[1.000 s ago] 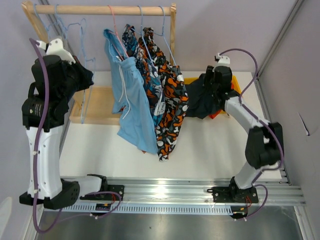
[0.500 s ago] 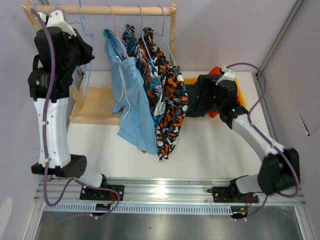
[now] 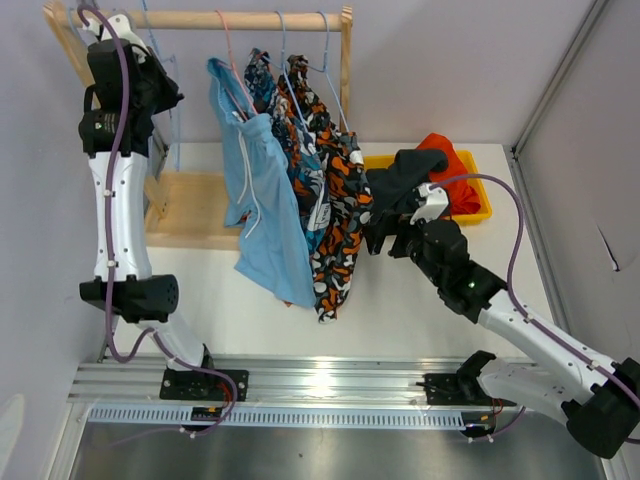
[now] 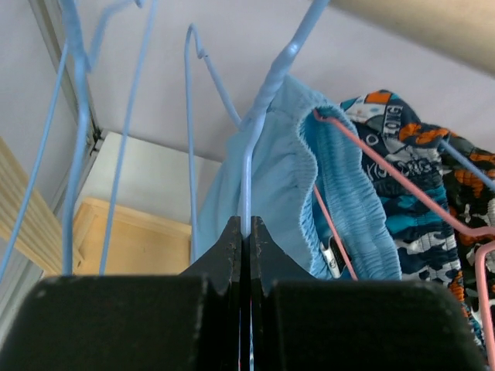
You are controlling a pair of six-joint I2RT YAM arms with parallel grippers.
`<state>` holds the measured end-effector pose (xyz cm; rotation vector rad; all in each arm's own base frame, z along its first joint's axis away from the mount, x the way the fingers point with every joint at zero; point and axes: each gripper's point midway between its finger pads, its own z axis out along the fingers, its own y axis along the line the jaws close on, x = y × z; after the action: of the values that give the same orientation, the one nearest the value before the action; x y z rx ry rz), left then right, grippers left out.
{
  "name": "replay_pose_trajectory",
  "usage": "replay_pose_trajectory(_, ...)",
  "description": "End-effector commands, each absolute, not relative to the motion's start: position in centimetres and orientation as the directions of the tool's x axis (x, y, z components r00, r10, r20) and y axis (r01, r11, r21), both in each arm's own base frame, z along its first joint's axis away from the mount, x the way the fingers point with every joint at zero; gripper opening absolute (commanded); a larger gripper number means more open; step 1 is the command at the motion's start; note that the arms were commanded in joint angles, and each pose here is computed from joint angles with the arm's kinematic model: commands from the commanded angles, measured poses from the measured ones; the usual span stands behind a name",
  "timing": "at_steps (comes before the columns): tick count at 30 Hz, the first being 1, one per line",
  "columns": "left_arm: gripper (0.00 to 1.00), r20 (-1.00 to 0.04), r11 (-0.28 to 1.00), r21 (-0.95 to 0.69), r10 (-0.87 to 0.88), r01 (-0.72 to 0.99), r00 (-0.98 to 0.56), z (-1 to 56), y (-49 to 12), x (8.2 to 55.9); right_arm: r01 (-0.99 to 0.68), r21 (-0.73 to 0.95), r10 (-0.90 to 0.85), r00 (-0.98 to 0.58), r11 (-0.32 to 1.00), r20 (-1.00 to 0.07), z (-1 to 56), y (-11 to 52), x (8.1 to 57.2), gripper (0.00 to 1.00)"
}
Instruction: Remove the shorts from the hanger
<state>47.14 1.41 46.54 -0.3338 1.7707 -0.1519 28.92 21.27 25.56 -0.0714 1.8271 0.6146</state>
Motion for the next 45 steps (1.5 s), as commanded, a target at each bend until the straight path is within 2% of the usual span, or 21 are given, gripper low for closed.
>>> replay_pose_trajectory(1,0.06,-0.936,0.944,-0.314,-0.326,-0.1,-0.132,48.6,0.8,45.2,-0.298,0.356,0.273,-0.287,0.886,-0.918,28.6,20.2,29.5,0.99)
replay_pose_trajectory(2,0.11,-0.934,0.946,-0.307,-0.321,-0.104,-0.155,47.7,0.8,45.1,-0.296,0.35,0.269,-0.281,0.889,-0.921,28.9,20.1,29.5,0.99)
replay_pose_trajectory(3,0.28,-0.932,0.946,-0.303,-0.319,-0.11,-0.17,46.9,0.8,45.0,-0.297,0.346,0.266,-0.278,0.89,-0.923,29.1,20.1,29.5,0.99)
replay_pose_trajectory(4,0.34,-0.932,0.949,-0.306,-0.316,-0.083,-0.178,47.0,0.3,44.2,-0.299,0.347,0.27,-0.269,0.889,-0.925,29.7,20.0,29.5,1.0)
replay_pose_trajectory(5,0.47,-0.933,0.95,-0.302,-0.312,-0.08,-0.178,47.1,0.3,43.9,-0.298,0.339,0.264,-0.265,0.893,-0.928,29.9,19.9,29.4,0.99)
replay_pose_trajectory(9,0.68,-0.929,0.942,-0.334,-0.333,-0.018,-0.16,48.6,-1.0,41.7,-0.29,0.329,0.258,-0.259,0.898,-0.931,30.5,19.5,29.0,0.99)
replay_pose_trajectory(12,0.77,-0.923,0.926,-0.368,-0.352,0.09,-0.153,50.4,-3.3,40.1,-0.279,0.333,0.267,-0.25,0.901,-0.931,30.8,19.0,28.6,0.99)
replay_pose_trajectory(17,0.79,-0.922,0.9,-0.382,-0.355,0.21,-0.157,52.8,-7.4,38.5,-0.276,0.338,0.272,-0.249,0.9,-0.929,31.0,18.3,27.7,0.99)
replay_pose_trajectory(25,0.78,-0.909,0.868,-0.408,-0.358,0.282,-0.212,51.9,-12.1,39.7,-0.257,0.342,0.284,-0.237,0.904,-0.929,31.2,17.0,26.6,0.99)
replay_pose_trajectory(38,0.7,-0.889,0.869,-0.439,-0.383,0.228,-0.253,48.5,-13.9,45.1,-0.222,0.318,0.276,-0.202,0.922,-0.94,32.2,14.3,25.0,0.99)
replay_pose_trajectory(40,0.63,-0.884,0.867,-0.446,-0.388,0.222,-0.262,47.9,-14.1,45.9,-0.22,0.315,0.275,-0.196,0.923,-0.941,32.4,14.0,24.9,0.99)
replay_pose_trajectory(43,0.44,-0.875,0.86,-0.461,-0.401,0.218,-0.271,47.5,-14.4,46.5,-0.21,0.309,0.27,-0.194,0.928,-0.943,32.3,13.7,24.8,0.99)
replay_pose_trajectory(44,0.28,-0.872,0.857,-0.468,-0.408,0.214,-0.272,47.5,-14.5,46.7,-0.211,0.307,0.268,-0.193,0.928,-0.944,32.3,13.6,24.7,0.99)
replay_pose_trajectory(45,0.18,-0.87,0.857,-0.471,-0.412,0.209,-0.271,47.5,-14.4,46.9,-0.209,0.307,0.268,-0.192,0.929,-0.944,32.3,13.6,24.7,0.99)
